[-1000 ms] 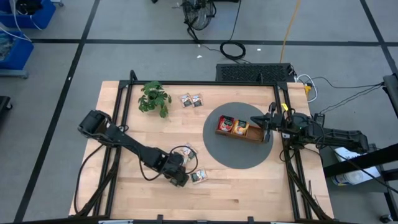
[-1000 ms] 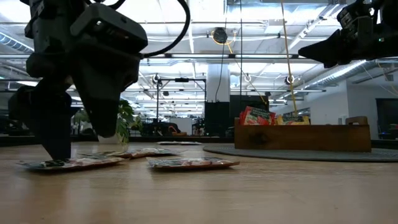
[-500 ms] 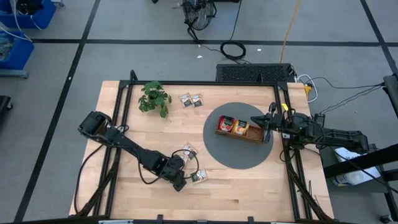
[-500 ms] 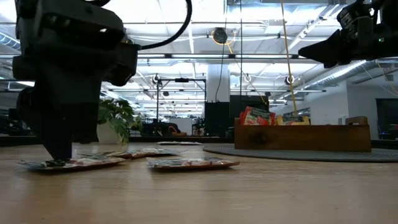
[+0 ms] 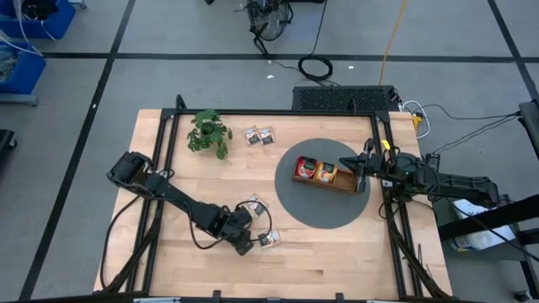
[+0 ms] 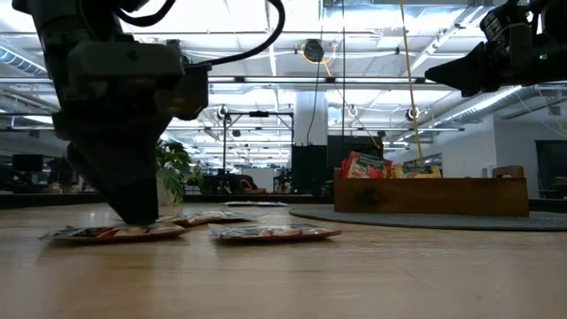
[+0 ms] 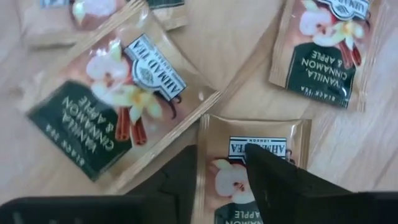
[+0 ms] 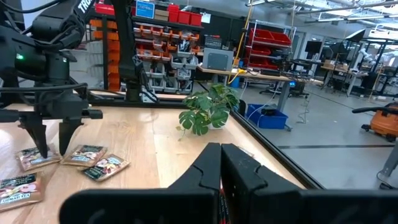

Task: Pick & Place Tea
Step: Put the brown tea bag into the right section of the wooden organizer

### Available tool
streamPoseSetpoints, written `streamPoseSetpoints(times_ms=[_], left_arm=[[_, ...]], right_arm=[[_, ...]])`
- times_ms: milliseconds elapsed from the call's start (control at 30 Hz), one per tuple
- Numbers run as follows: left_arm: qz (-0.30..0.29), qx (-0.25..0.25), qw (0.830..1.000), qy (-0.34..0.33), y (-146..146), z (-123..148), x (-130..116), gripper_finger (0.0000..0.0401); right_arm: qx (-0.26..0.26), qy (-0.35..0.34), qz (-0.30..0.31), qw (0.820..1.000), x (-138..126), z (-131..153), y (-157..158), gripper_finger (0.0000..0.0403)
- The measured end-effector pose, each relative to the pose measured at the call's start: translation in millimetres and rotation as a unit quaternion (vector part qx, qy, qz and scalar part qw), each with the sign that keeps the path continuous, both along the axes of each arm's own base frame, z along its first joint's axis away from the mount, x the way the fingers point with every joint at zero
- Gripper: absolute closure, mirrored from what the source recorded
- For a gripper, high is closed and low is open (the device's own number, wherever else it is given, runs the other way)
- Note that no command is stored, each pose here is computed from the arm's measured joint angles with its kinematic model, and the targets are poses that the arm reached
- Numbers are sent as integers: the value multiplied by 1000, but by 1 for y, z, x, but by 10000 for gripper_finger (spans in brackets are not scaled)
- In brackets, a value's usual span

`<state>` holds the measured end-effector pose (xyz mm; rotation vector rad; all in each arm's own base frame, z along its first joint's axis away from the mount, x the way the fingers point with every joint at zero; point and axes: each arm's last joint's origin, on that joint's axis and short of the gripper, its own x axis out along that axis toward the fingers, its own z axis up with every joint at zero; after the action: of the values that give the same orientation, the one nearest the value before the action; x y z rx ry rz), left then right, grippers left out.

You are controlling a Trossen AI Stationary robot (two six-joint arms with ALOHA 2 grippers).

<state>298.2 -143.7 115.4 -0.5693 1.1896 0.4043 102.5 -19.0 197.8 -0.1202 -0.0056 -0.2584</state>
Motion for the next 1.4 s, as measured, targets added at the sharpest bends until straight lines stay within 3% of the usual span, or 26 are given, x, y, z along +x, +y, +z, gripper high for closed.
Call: streamPoseSetpoints(times_ms=[233,367,500,567,667,800,967,1133,1400], left_arm=[[6,1,999,38,16,-1,1,252],[-79,-40,995,39,22,11,2,250],[-127,-33,991,22,16,43,-2,325],[-157,-27,987,-32,10,72,2,377],[-208,-7,976,-58,1,93,1,393],[-304,2,946,-112,-17,104,11,397],[-332,8,943,-37,-14,67,18,399],[-382,-31,924,4,-20,34,25,399],[-357,-15,933,31,-16,15,31,398]], right_arm=[[1,0,0,1000,0,0,0,403],[2,1,0,1000,0,0,0,403],[2,4,0,1000,0,-1,0,403],[2,4,-1,1000,0,-1,0,403],[3,7,-1,1000,0,-1,0,403],[3,8,-1,1000,0,-2,0,403],[3,7,-1,1000,0,-1,0,403],[4,6,-1,1000,0,-1,0,403],[8,4,0,1000,0,-1,0,403]])
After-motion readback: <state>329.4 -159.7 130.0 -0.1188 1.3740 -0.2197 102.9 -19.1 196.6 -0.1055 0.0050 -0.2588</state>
